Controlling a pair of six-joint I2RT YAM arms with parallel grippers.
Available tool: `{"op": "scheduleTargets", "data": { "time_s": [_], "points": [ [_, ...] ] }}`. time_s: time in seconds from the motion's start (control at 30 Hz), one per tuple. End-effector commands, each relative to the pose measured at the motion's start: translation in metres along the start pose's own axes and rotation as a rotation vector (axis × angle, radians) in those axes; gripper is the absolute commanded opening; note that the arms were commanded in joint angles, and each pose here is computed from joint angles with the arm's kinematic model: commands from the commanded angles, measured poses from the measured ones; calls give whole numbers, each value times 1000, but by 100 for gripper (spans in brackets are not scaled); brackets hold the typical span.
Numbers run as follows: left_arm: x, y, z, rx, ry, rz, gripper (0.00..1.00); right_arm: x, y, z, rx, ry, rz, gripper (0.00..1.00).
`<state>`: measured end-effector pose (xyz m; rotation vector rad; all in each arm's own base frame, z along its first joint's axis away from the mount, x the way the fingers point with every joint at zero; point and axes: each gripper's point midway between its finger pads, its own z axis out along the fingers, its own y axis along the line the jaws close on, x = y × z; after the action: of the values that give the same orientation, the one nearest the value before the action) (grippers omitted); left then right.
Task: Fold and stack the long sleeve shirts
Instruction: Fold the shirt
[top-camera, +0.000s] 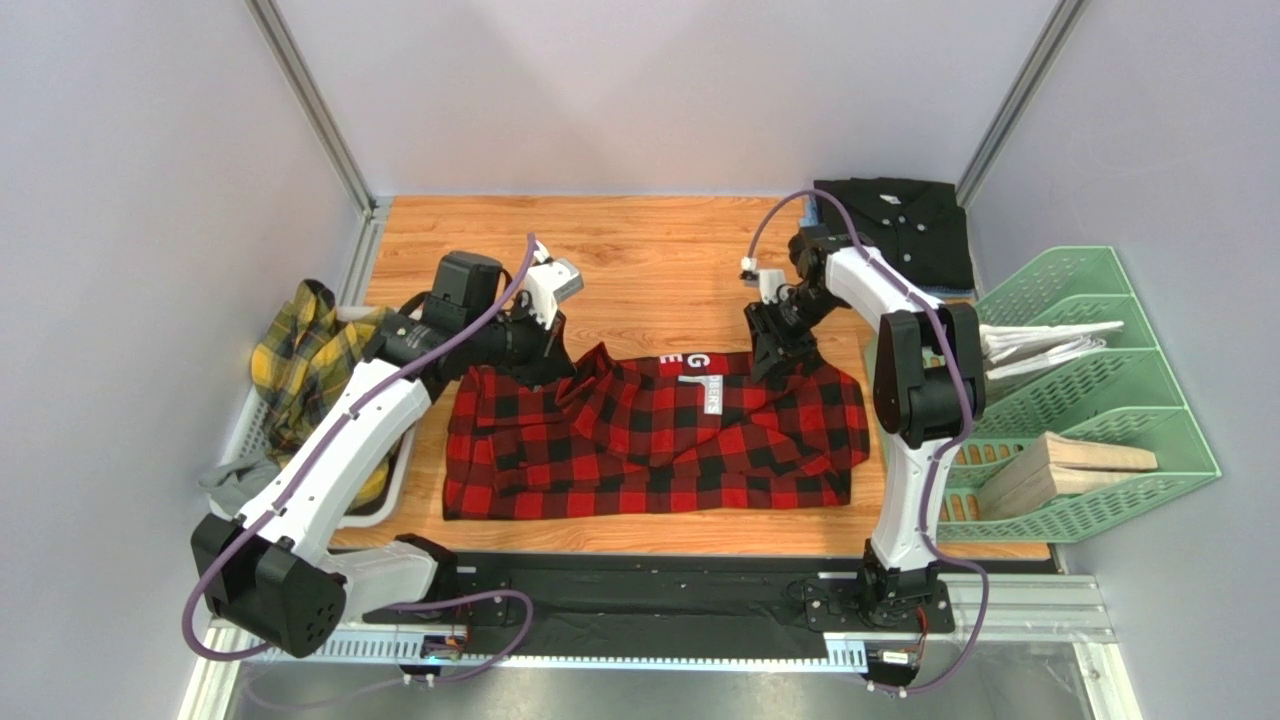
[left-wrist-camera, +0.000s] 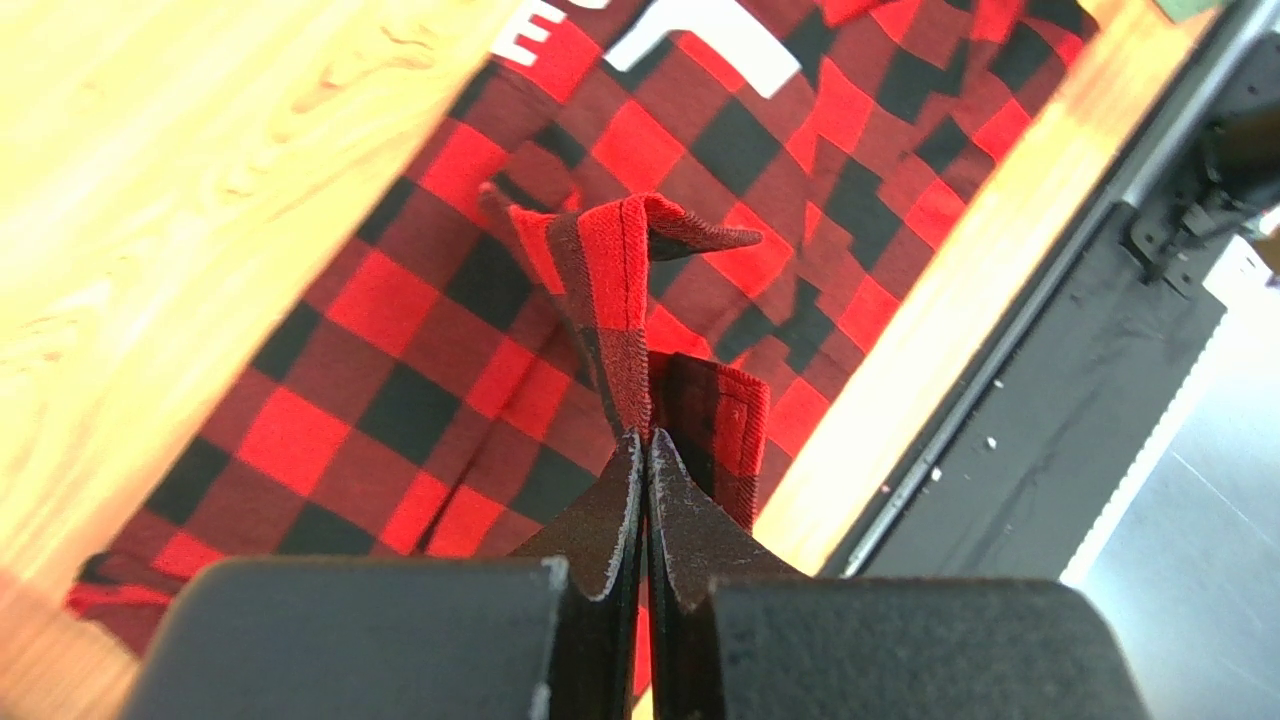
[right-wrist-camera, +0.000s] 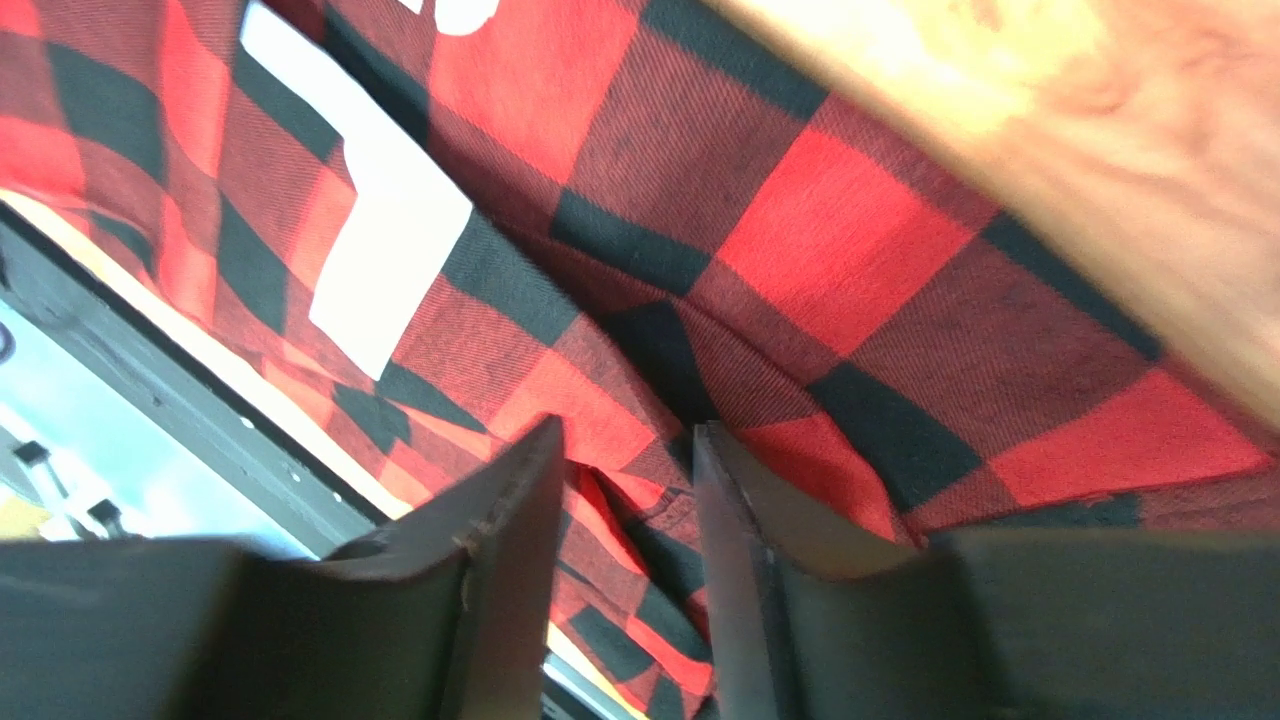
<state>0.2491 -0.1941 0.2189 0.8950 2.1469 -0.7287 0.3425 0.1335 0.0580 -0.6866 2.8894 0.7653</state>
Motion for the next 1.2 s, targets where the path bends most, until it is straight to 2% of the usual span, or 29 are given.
{"op": "scheduleTargets", "data": {
  "time_s": [0.0,0.03,0.17,0.33,0.57,0.63,0.87,0.9,0.93,0.97,1.03,1.07,1.1,1.17],
  "points": [
    [-16,7,-11,-71,-41,27,0,11,3,-10,17,4,-66,32],
    [-13,14,-11,-112,-31,16,0,12,1,-10,22,8,-69,28],
    [7,34,-5,-211,25,-44,0,18,-10,-12,57,35,-75,23],
    [31,63,-1,-354,101,-74,0,24,-25,-13,95,51,-63,20],
    [82,85,28,-408,265,-147,0,31,-36,-9,122,71,-39,18],
    [84,90,32,-419,273,-147,0,34,-36,-7,118,79,-35,17],
    [115,130,34,-535,414,-170,1,40,-40,-10,147,88,-41,16],
    [120,135,33,-541,436,-161,6,40,-39,-11,148,86,-38,16],
    [126,140,35,-542,471,-163,19,37,-37,-14,145,73,-40,17],
    [134,142,32,-534,516,-170,27,37,-31,-19,135,73,-32,19],
    [141,148,30,-521,579,-136,40,26,-15,-32,93,34,-16,34],
    [144,148,26,-505,598,-129,43,26,-4,-43,77,23,-3,39],
    [140,145,26,-471,580,-117,46,22,4,-51,68,1,10,45],
    [122,141,18,-435,501,-16,65,20,17,-66,60,-39,17,48]
  ]
}}
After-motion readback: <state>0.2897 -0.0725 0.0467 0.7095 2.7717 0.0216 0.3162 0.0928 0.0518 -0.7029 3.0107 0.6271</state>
